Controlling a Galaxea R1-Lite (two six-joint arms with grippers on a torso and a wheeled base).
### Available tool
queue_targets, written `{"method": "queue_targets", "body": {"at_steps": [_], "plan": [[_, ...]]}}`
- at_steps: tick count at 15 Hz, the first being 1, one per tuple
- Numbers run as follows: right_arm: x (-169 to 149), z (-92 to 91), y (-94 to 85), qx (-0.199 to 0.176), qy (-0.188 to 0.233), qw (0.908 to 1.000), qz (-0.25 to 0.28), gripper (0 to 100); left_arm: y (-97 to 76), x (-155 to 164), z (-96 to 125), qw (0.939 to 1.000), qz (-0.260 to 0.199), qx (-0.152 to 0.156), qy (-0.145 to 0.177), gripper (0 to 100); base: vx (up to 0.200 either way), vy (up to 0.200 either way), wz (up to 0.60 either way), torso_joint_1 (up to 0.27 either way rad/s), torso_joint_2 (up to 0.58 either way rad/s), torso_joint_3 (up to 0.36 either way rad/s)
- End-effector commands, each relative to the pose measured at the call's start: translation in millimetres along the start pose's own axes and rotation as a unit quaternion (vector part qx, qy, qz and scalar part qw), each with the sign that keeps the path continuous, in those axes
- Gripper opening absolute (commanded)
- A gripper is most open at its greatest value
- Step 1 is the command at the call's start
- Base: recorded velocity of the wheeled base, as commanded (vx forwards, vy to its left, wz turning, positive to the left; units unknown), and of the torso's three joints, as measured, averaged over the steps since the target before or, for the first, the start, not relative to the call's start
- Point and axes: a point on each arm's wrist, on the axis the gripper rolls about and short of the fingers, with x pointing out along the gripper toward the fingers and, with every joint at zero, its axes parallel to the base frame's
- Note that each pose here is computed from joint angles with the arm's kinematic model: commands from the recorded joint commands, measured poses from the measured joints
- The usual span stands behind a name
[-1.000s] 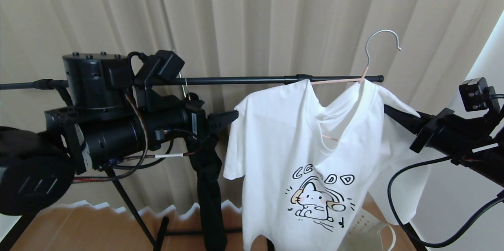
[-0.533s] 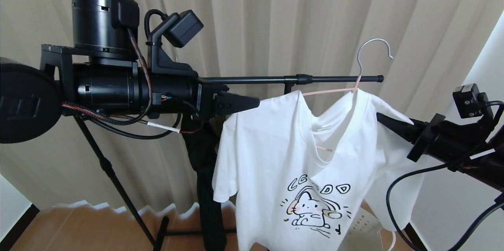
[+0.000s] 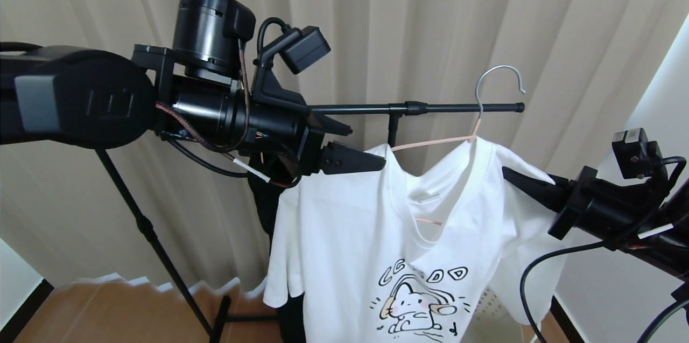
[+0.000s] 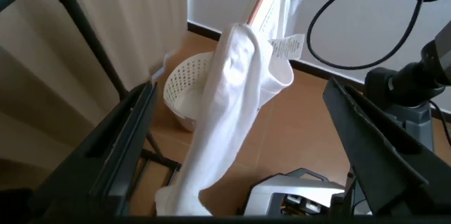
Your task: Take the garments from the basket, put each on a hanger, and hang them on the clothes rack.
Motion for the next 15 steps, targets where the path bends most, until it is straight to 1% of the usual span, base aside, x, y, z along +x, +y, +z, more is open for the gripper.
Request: {"method": "queue_targets", "body": {"at_steps": [1, 2, 4, 11, 12, 15], "plan": [[2, 0.4, 5.7, -0.002, -0.002, 0.9999, 0.012, 0, 6.0, 15, -8, 0.9997, -0.011, 0.002, 0.020, 100, 0.000, 0.000, 0.00, 0.000, 0.00, 0.000], [0, 0.4, 6.7, -0.004, -0.004, 0.9999, 0.012, 0, 4.0, 17, -10, 0.9994, -0.019, 0.011, 0.028, 100, 0.000, 0.000, 0.00, 0.000, 0.00, 0.000], [-1, 0.9, 8.0, -0.008, -0.010, 0.9998, 0.013, 0, 3.6, 18, -12, 0.9986, -0.039, 0.022, 0.028, 100, 0.000, 0.000, 0.00, 0.000, 0.00, 0.000], [0, 0.4, 11.6, -0.009, -0.011, 0.9997, 0.020, 0, 5.7, 31, -11, 0.9980, -0.048, 0.030, 0.028, 100, 0.000, 0.000, 0.00, 0.000, 0.00, 0.000], [0, 0.4, 11.9, -0.010, -0.011, 0.9997, 0.020, 0, 1.3, 36, -11, 0.9974, -0.057, 0.031, 0.030, 100, 0.000, 0.000, 0.00, 0.000, 0.00, 0.000], [0, 0.7, 11.5, -0.010, -0.012, 0.9997, 0.019, 0, -4.7, 40, -9, 0.9968, -0.066, 0.036, 0.029, 100, 0.000, 0.000, 0.00, 0.000, 0.00, 0.000]]}}
